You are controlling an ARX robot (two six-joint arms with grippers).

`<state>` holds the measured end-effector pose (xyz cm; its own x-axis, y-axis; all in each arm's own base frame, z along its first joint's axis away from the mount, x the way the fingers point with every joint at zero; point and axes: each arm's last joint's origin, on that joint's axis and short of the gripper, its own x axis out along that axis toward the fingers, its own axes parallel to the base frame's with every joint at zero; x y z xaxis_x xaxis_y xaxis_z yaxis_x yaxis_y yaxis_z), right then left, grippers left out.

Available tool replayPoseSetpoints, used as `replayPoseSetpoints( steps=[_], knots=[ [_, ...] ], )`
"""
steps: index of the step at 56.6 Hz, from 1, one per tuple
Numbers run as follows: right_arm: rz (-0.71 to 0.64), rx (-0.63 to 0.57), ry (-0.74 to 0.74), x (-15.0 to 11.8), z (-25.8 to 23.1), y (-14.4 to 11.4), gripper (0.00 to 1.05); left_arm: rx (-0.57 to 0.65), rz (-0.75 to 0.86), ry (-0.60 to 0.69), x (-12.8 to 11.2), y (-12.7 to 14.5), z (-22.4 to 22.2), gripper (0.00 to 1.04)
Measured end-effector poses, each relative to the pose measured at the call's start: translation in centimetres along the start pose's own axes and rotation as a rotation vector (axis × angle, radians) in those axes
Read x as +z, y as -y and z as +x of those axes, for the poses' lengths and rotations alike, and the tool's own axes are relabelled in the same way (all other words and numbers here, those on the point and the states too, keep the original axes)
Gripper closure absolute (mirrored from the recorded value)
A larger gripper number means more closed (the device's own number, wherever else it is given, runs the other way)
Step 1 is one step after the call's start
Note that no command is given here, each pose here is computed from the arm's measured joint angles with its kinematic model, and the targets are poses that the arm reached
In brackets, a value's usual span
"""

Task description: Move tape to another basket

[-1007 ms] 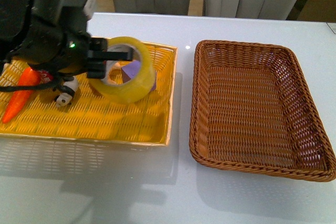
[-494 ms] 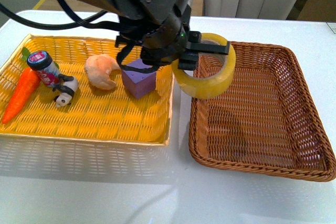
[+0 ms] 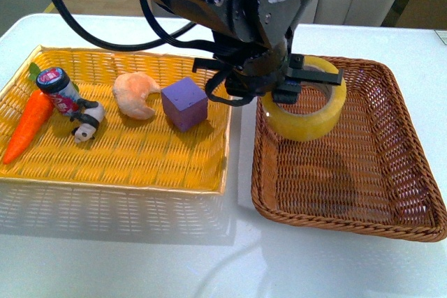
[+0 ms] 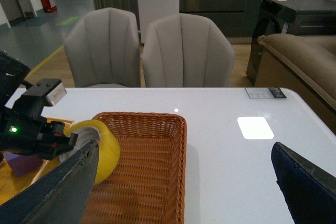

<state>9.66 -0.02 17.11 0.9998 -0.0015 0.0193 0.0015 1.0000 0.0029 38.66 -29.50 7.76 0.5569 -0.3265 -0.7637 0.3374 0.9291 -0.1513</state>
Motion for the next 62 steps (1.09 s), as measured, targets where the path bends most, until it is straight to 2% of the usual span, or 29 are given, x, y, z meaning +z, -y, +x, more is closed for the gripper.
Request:
replayPoseSetpoints(
  steps=[10, 15, 30, 37, 51, 62],
  knots=[
    [0.000, 0.000, 0.000, 0.0, 0.0, 0.0, 0.09, -0.010, -0.008, -0.021, -0.1, 0.3, 0.3, 0.90],
    [0.000, 0.000, 0.000, 0.0, 0.0, 0.0, 0.09, -0.024, -0.013, -0.027, -0.1, 0.5, 0.3, 0.71],
    [0.000, 0.000, 0.000, 0.0, 0.0, 0.0, 0.09, -0.028, -0.018, -0.007, -0.3, 0.4, 0.0, 0.31],
    [0.000, 0.000, 0.000, 0.0, 0.0, 0.0, 0.09, -0.034, -0.020, 0.033, -0.8, -0.3, -1.7, 0.08],
    [0.000, 0.000, 0.000, 0.0, 0.0, 0.0, 0.09, -0.010, -0.056, 0.222, -0.6, -6.0, -9.5, 0.09],
    [0.000, 0.000, 0.000, 0.0, 0.0, 0.0, 0.09, 0.035, -0.104, 0.307, -3.1, -10.9, -15.9, 0.09]
  ],
)
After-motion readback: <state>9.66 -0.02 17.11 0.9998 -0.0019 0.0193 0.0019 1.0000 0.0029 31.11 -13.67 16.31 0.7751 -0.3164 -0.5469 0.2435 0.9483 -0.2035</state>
